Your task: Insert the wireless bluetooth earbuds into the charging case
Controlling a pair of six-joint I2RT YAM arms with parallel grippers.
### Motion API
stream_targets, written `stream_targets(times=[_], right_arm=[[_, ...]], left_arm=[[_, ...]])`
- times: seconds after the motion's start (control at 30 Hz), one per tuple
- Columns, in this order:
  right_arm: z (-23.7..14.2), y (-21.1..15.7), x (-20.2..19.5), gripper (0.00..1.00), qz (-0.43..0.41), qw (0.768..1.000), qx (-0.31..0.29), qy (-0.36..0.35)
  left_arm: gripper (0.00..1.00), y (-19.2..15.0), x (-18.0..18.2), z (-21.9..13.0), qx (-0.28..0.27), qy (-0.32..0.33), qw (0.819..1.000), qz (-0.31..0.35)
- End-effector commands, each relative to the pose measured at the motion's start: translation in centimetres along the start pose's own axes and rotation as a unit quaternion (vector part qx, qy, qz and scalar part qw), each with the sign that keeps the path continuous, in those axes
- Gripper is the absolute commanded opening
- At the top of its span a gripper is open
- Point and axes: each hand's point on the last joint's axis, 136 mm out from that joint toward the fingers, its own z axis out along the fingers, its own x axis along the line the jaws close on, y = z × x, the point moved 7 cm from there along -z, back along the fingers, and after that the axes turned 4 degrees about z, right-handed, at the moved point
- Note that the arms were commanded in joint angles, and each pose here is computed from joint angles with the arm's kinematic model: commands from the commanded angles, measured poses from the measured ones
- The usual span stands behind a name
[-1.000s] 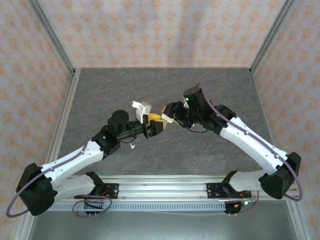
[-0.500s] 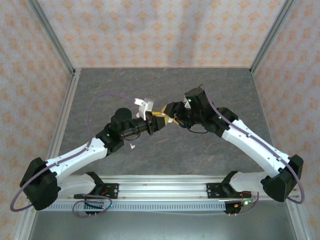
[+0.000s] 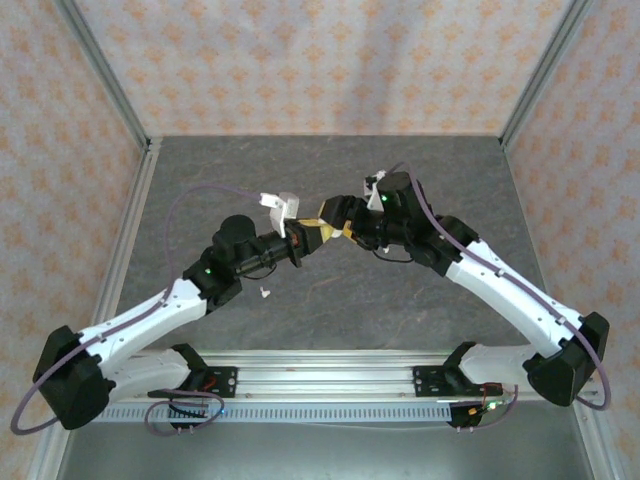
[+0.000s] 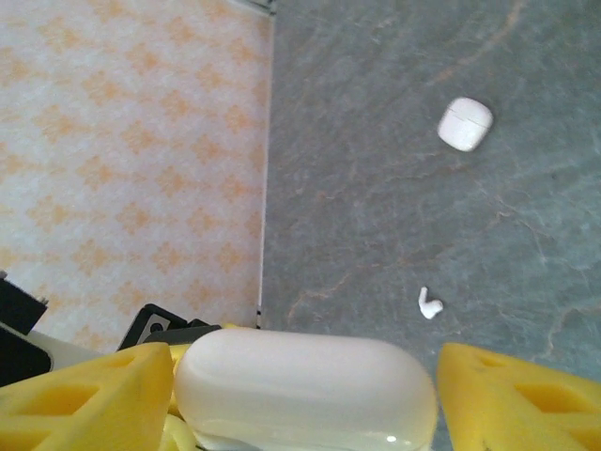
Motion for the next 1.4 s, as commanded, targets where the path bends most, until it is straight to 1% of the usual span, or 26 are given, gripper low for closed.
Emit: stream_targets(times=[0.0,0.07,0.13,0.2,0.37,0.47,0.53,0.63,0.7,0.8,0.93,1.07,1.2,1.27,1.37], right_arm=[[-3.2,0.6,3.1,0.74,-0.076,0.991,-0.046,0.100],[-4.4,0.7,3.7,0.75,-0.101,0.982,-0.078,0.143],[-5.1,0.9,4.1,0.75,-0.110,0.971,-0.108,0.185],[-5.3,1.0,4.7,0.76,-0.116,0.959,-0.119,0.228],[-4.3,0.8,6.3,0.76,-0.112,0.946,-0.078,0.295],[-3.5,0.8,6.3,0.75,-0.106,0.946,-0.062,0.300],[-3.2,0.8,6.2,0.72,-0.104,0.946,-0.057,0.302],[-2.8,0.8,6.6,0.65,-0.103,0.941,-0.043,0.320],[-2.6,0.7,7.0,0.58,-0.101,0.938,-0.031,0.330],[-2.7,0.5,7.6,0.50,-0.098,0.929,-0.012,0.356],[-2.2,0.3,7.8,0.45,-0.095,0.924,0.014,0.371],[-1.9,0.3,7.7,0.37,-0.103,0.923,0.022,0.369],[-1.8,0.5,7.9,0.24,-0.117,0.920,0.034,0.372],[-1.9,1.0,7.4,0.17,-0.115,0.923,0.025,0.367],[-2.5,1.7,6.7,0.03,-0.114,0.924,0.010,0.365]], left_arm=[[0.00,2.4,-0.8,-1.9,-0.033,0.024,0.999,0.021],[0.00,2.7,-0.6,-2.7,-0.039,0.041,0.998,-0.003],[0.00,3.4,-0.5,-3.5,-0.056,0.038,0.997,-0.034],[0.00,4.3,-0.7,-4.5,-0.076,0.028,0.995,-0.065],[0.00,6.5,-1.9,-6.1,-0.118,0.004,0.988,-0.095],[0.00,7.4,-2.4,-6.3,-0.141,-0.014,0.984,-0.112],[0.00,7.9,-2.7,-6.3,-0.153,-0.025,0.981,-0.120],[0.00,8.6,-3.1,-6.2,-0.160,-0.040,0.978,-0.128],[0.00,9.0,-3.3,-6.2,-0.164,-0.049,0.976,-0.135],[0.00,9.5,-3.6,-6.2,-0.173,-0.058,0.973,-0.141],[0.00,9.9,-3.7,-6.1,-0.178,-0.063,0.971,-0.145],[0.00,10.2,-4.1,-5.5,-0.167,-0.081,0.971,-0.151],[0.00,10.3,-4.5,-5.3,-0.159,-0.090,0.972,-0.151],[0.00,10.3,-4.5,-5.3,-0.150,-0.088,0.974,-0.149],[0.00,10.3,-4.7,-5.5,-0.132,-0.073,0.978,-0.146]])
